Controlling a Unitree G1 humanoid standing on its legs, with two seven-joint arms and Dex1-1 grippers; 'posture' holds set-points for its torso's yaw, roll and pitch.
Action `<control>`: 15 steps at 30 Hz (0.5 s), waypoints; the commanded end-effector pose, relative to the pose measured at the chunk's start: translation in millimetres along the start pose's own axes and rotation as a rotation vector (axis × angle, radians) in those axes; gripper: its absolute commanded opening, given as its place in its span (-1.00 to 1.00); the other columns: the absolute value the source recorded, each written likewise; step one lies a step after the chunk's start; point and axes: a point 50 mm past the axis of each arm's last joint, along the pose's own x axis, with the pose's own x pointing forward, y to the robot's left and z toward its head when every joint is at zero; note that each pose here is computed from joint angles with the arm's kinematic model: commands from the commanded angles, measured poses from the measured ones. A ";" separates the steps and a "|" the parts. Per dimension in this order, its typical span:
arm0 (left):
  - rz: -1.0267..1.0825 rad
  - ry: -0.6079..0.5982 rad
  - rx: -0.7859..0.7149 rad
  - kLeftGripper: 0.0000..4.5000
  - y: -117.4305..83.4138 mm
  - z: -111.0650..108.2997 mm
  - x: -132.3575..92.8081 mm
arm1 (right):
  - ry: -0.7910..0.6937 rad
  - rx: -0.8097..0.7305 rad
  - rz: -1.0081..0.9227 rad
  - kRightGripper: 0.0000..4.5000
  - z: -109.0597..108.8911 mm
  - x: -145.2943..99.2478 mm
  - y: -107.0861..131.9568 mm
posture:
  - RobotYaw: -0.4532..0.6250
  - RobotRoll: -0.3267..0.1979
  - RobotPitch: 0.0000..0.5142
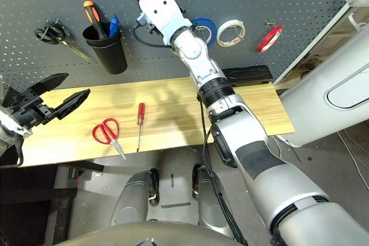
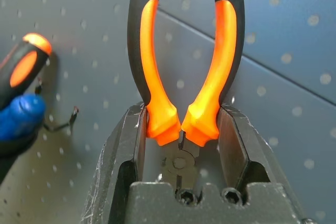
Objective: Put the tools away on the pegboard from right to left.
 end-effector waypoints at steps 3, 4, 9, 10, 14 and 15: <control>-0.007 0.009 0.001 1.00 -0.6 0.2 -2.3 | -0.050 0.018 -0.008 -0.07 9.5 4.9 -2.2 | 0.09 0.25 -0.52; -0.007 0.009 0.002 1.00 -0.5 0.1 -2.3 | -0.052 0.024 -0.009 -0.07 9.8 5.2 -2.1 | 0.09 0.25 -0.52; -0.006 0.008 0.002 1.00 -0.8 0.0 -2.3 | -0.027 0.058 -0.018 -0.07 4.0 4.0 -1.6 | 0.10 0.25 -0.52; -0.007 0.008 0.002 1.00 -0.8 0.1 -2.2 | -0.014 0.070 -0.021 -0.07 1.0 3.3 -1.2 | 0.09 0.25 -0.52; -0.010 0.008 0.002 1.00 -1.2 0.3 -1.4 | 0.039 0.083 -0.018 -0.07 -11.3 -0.2 0.6 | 0.10 0.25 -0.52; -0.010 0.008 0.003 1.00 -1.2 0.4 -1.3 | 0.051 0.088 -0.019 -0.07 -14.1 -1.1 0.7 | 0.10 0.25 -0.52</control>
